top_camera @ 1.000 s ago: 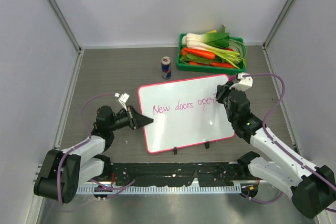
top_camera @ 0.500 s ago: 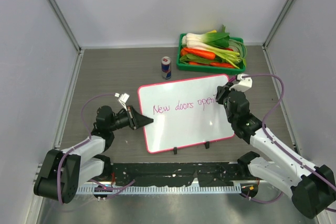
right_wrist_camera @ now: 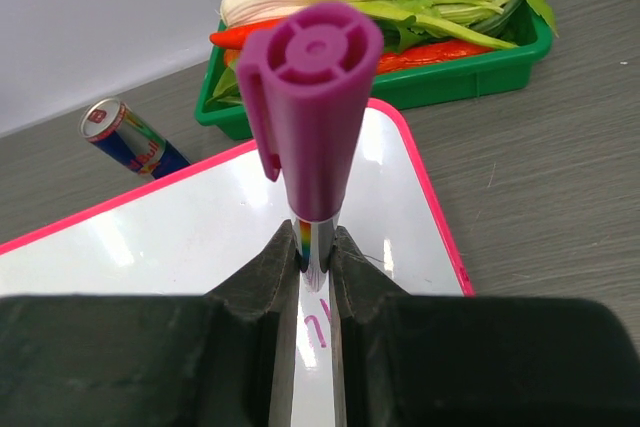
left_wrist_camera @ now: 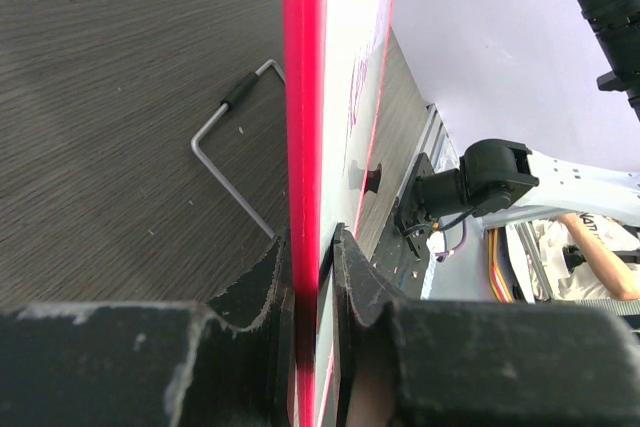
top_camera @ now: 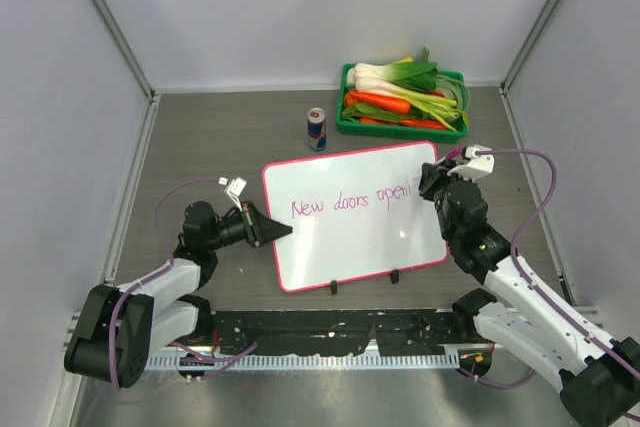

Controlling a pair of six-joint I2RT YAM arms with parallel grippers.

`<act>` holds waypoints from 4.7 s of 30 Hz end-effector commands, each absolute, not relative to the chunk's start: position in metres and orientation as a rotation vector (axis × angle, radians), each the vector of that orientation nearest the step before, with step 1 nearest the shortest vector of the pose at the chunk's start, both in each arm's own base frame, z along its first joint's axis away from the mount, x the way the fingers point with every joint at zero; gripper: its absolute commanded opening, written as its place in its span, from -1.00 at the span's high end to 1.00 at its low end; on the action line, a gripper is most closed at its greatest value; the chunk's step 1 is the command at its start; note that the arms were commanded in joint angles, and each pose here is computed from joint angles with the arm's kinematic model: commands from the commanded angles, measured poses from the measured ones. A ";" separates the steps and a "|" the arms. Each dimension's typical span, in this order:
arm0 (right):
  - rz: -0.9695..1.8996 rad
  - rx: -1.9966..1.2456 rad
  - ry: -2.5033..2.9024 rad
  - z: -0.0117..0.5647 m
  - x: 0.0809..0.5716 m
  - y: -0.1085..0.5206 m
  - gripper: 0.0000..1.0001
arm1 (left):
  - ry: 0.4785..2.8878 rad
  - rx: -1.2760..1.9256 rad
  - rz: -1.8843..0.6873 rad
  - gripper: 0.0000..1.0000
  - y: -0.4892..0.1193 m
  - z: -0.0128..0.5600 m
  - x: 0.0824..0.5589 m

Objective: Write a sentence on the whiteboard

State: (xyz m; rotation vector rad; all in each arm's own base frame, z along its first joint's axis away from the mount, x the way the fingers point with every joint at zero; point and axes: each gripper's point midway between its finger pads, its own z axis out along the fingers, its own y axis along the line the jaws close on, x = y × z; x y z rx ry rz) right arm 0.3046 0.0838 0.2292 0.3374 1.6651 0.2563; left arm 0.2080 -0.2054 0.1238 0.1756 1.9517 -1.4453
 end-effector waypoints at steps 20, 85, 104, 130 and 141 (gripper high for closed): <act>0.201 0.372 1.684 0.208 0.315 0.078 0.97 | 1.956 0.206 -1.327 1.00 -0.200 0.112 0.218; 0.132 0.386 1.697 0.209 0.315 0.065 0.97 | 1.954 0.207 -1.327 1.00 -0.200 0.112 0.218; 0.165 0.368 1.771 0.179 0.297 0.067 0.97 | 1.953 0.209 -1.328 1.00 -0.200 0.112 0.218; 0.140 0.412 1.631 0.237 0.312 0.057 0.97 | 1.953 0.205 -1.324 1.00 -0.200 0.112 0.218; 0.194 0.383 1.630 0.242 0.313 0.065 0.98 | 1.952 0.211 -1.329 1.00 -0.200 0.113 0.217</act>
